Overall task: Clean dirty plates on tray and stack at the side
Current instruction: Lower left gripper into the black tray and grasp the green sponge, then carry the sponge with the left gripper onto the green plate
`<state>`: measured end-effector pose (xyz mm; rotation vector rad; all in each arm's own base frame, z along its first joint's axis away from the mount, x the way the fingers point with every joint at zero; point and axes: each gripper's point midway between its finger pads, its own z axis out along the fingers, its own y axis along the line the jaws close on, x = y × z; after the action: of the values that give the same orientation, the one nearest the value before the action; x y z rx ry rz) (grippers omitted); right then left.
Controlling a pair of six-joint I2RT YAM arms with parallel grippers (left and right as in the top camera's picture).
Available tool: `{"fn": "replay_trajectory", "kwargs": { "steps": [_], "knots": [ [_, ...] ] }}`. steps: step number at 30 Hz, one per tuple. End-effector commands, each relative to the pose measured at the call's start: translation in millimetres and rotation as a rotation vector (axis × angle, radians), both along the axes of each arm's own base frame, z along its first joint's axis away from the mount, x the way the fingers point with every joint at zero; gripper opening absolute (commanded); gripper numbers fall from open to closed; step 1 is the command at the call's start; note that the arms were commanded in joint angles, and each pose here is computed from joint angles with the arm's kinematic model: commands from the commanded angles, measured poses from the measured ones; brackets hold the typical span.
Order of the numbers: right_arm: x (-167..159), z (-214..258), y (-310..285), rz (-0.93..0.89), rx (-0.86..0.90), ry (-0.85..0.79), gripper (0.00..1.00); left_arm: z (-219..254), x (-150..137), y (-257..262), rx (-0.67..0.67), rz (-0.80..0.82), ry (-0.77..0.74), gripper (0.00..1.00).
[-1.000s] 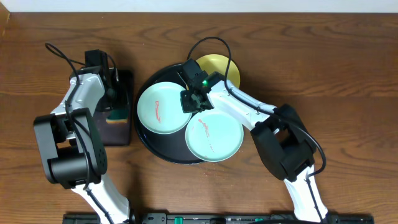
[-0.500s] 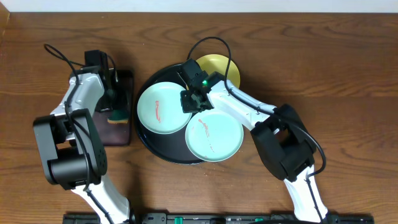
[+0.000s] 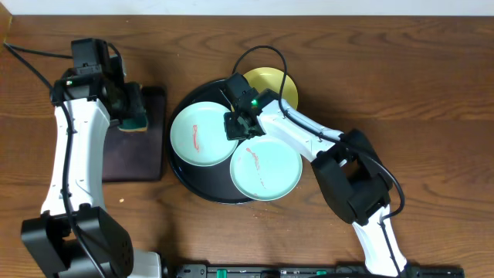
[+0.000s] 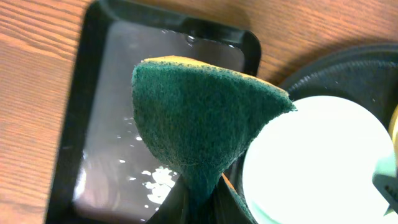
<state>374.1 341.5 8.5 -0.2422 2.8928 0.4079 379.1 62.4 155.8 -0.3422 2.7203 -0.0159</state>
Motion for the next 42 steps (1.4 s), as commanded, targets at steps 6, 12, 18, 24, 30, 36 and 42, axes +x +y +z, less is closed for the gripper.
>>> {"fn": "replay_trajectory", "kwargs": {
  "steps": [6, 12, 18, 24, 30, 36, 42],
  "knots": [
    [0.9, -12.7, -6.2, 0.011, -0.035, 0.010, 0.01, -35.9, 0.4, -52.3, -0.115, -0.037, 0.071, 0.07],
    [0.3, -13.0, -6.7, 0.011, -0.037, 0.012, 0.01, -88.0, 0.9, -82.9, -0.136, -0.052, 0.172, 0.08],
    [0.6, -13.0, -7.0, 0.010, -0.037, 0.012, 0.01, -134.4, -2.9, -105.9, -0.142, -0.056, 0.280, 0.07],
    [0.7, -12.9, -6.9, 0.010, -0.037, 0.011, 0.01, -164.8, -16.3, -125.9, -0.151, -0.080, 0.377, 0.07],
    [1.0, -12.8, -6.7, 0.010, -0.036, 0.010, 0.01, -150.1, -26.1, -189.4, -0.413, -0.398, 0.358, 0.07],
    [1.0, -12.8, -6.7, 0.010, -0.036, 0.010, 0.01, -137.7, -26.2, -205.3, -0.540, -0.496, 0.316, 0.07],
    [1.0, -12.8, -6.8, 0.010, -0.036, 0.010, 0.01, -154.5, -16.1, -159.1, -0.319, -0.316, 0.348, 0.07]
  ]
}}
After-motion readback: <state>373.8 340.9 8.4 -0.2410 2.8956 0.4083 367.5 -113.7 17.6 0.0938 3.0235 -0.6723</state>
